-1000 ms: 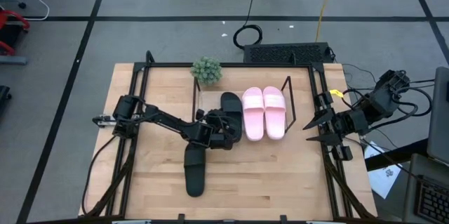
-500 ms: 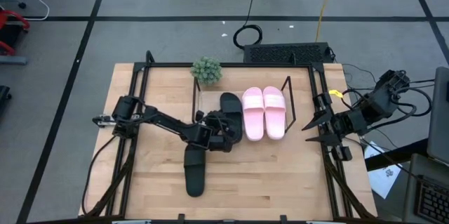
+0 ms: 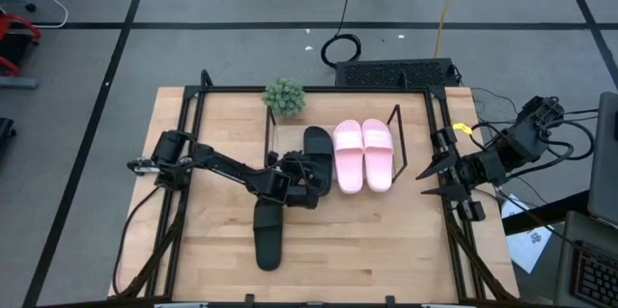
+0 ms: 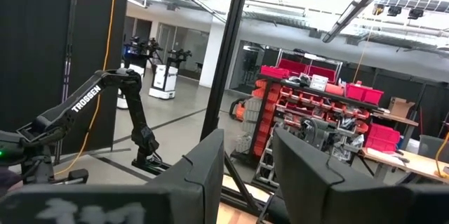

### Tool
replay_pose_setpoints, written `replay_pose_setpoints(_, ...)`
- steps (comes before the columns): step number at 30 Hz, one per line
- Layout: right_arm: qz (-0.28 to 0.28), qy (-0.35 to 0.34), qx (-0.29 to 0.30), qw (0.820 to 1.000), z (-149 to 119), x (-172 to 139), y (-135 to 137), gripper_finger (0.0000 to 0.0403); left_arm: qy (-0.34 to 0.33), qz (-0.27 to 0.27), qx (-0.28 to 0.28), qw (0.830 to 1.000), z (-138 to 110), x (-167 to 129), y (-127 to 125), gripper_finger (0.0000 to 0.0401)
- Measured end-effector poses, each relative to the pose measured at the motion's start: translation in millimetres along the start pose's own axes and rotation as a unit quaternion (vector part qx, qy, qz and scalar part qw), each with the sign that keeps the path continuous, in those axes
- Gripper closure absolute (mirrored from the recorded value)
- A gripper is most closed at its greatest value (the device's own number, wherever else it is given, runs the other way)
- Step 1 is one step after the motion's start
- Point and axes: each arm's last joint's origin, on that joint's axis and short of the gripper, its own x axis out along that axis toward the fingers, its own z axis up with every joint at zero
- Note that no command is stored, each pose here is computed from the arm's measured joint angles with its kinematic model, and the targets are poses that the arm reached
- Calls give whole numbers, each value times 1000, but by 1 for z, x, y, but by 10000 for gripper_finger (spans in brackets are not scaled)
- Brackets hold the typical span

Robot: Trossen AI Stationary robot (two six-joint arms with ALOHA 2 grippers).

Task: Pick and place slides into the shelf
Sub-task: Put the right black slide on the shelf

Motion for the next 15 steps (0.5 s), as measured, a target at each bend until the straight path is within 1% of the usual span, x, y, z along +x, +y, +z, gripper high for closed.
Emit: replay_pose_setpoints(15,0,0,0,1000,0,0,0,292,14,-10,-14,1000,-1,-1,-1,281)
